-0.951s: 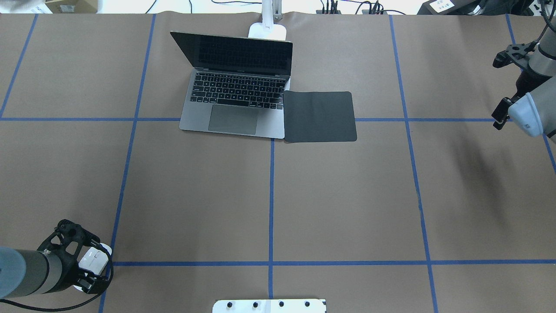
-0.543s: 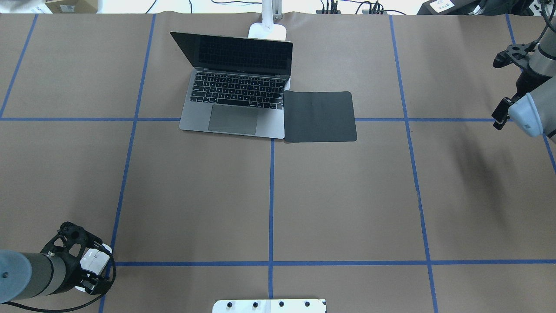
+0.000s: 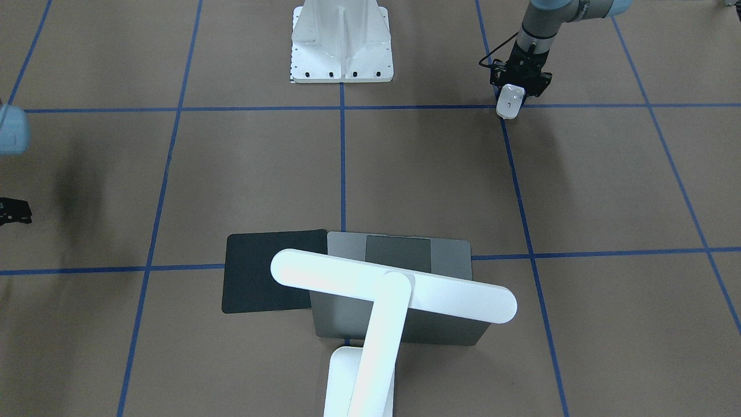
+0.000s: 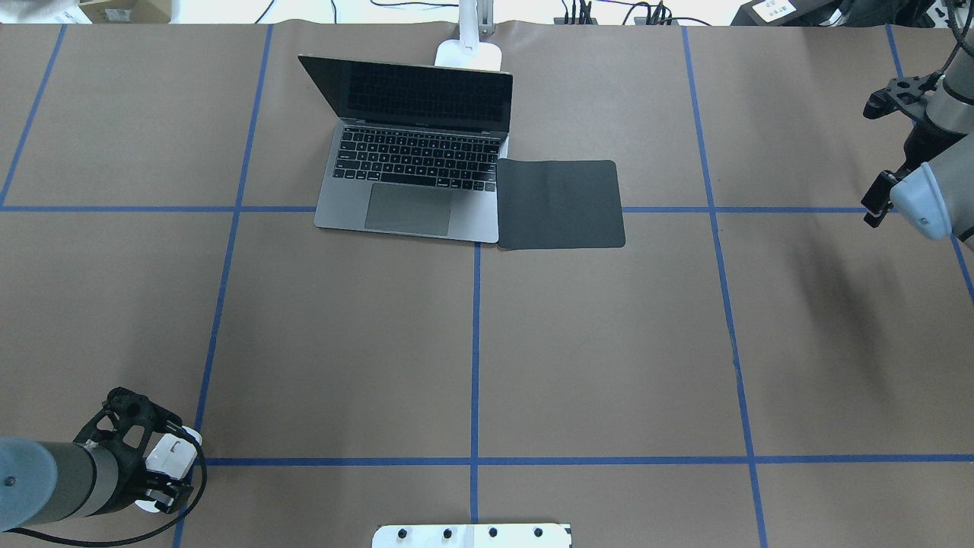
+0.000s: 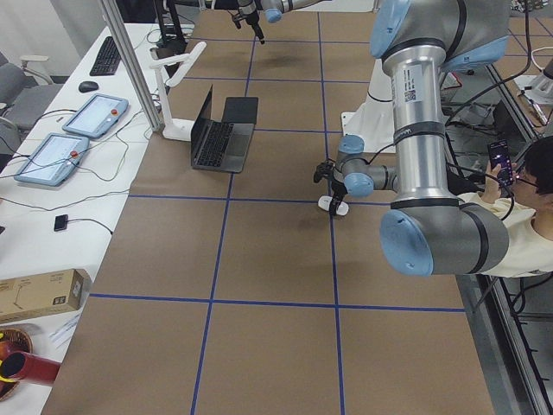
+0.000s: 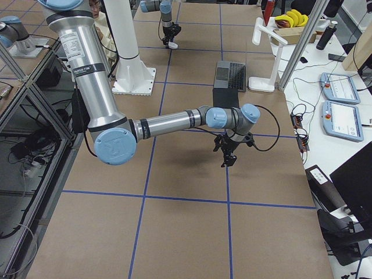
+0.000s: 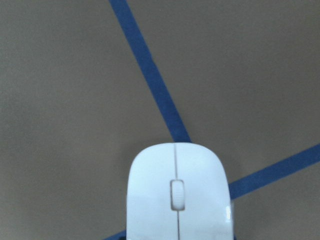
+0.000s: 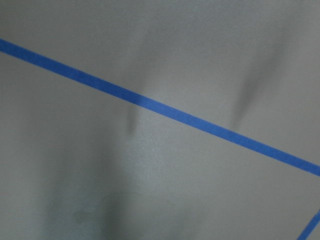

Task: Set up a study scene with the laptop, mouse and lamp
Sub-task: 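Carry the mouse with the left gripper over the black mouse pad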

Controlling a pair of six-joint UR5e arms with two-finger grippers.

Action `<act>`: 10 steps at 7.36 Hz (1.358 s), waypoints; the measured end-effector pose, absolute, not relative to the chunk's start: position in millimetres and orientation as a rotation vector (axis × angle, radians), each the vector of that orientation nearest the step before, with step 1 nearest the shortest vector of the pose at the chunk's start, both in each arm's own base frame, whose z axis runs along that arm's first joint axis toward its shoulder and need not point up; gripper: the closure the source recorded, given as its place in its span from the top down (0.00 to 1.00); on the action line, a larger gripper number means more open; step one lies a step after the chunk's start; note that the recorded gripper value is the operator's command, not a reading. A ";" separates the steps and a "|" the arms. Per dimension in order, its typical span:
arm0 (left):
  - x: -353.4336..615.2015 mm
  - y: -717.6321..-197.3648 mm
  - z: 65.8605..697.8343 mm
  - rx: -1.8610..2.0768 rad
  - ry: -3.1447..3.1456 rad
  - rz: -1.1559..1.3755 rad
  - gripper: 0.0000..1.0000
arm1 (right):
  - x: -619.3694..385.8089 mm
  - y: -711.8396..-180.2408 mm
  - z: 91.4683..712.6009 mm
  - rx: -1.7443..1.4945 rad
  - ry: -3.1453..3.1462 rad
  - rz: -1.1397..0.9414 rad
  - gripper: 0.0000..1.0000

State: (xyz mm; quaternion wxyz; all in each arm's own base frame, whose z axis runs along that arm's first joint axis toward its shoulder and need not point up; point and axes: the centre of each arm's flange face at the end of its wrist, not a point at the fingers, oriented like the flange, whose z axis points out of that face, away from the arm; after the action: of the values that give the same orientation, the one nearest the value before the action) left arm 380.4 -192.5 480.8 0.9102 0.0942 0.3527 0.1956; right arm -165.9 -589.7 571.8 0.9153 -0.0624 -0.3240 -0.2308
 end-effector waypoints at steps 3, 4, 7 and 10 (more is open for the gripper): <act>394.8 -198.7 449.3 0.218 0.796 0.398 0.08 | -165.6 -589.7 572.0 -0.129 -0.667 -0.474 1.00; 401.5 -200.7 436.1 0.230 0.824 0.396 0.08 | -164.6 -589.8 572.4 -0.128 -0.666 -0.474 1.00; 421.7 -220.2 385.9 0.283 0.918 0.357 0.08 | -162.1 -590.7 571.7 -0.126 -0.666 -0.468 1.00; 442.9 -247.2 323.9 0.303 1.009 0.241 0.08 | -157.9 -592.0 571.3 -0.124 -0.665 -0.459 1.00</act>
State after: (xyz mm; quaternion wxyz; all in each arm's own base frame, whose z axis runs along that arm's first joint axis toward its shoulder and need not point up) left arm 442.9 -247.2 323.9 0.8576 0.1441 0.4802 0.1148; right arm -157.9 -592.0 571.3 0.9176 -0.0602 -0.3235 -0.2232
